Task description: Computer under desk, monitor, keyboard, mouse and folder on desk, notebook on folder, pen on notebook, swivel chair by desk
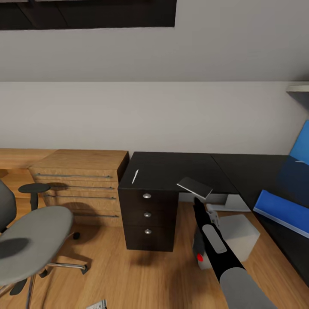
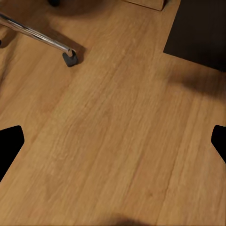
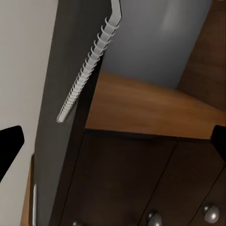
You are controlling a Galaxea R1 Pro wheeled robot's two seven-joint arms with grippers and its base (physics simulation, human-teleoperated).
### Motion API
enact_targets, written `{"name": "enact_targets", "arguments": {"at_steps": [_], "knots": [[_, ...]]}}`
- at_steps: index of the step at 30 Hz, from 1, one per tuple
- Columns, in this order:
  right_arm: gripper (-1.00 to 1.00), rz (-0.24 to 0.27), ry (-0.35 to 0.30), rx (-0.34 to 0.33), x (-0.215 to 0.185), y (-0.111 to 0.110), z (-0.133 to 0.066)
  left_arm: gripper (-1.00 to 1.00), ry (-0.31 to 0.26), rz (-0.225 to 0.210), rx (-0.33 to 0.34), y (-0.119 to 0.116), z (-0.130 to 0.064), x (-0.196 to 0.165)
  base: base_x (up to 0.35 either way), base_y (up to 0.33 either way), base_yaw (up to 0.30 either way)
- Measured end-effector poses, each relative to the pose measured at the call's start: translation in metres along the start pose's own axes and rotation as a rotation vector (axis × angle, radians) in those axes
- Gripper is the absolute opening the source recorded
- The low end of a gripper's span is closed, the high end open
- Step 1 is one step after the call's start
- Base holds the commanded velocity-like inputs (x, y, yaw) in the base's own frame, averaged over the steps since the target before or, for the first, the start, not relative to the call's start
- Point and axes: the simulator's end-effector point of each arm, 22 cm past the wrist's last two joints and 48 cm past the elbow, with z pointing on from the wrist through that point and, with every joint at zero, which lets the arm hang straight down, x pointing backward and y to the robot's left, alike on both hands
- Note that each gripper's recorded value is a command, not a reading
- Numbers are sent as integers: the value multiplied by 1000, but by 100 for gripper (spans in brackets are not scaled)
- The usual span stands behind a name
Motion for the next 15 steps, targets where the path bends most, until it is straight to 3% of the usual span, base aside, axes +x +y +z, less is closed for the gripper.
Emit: {"name": "enact_targets", "arguments": {"at_steps": [9,15], "knots": [[100,4,-6,1,0,-18,4,100,-39,-15,15,-4,9,-9,0,0,0],[100,3,-8,1,2,-30,7,100,-10,0,27,4,3,-3,0,0,0]]}}
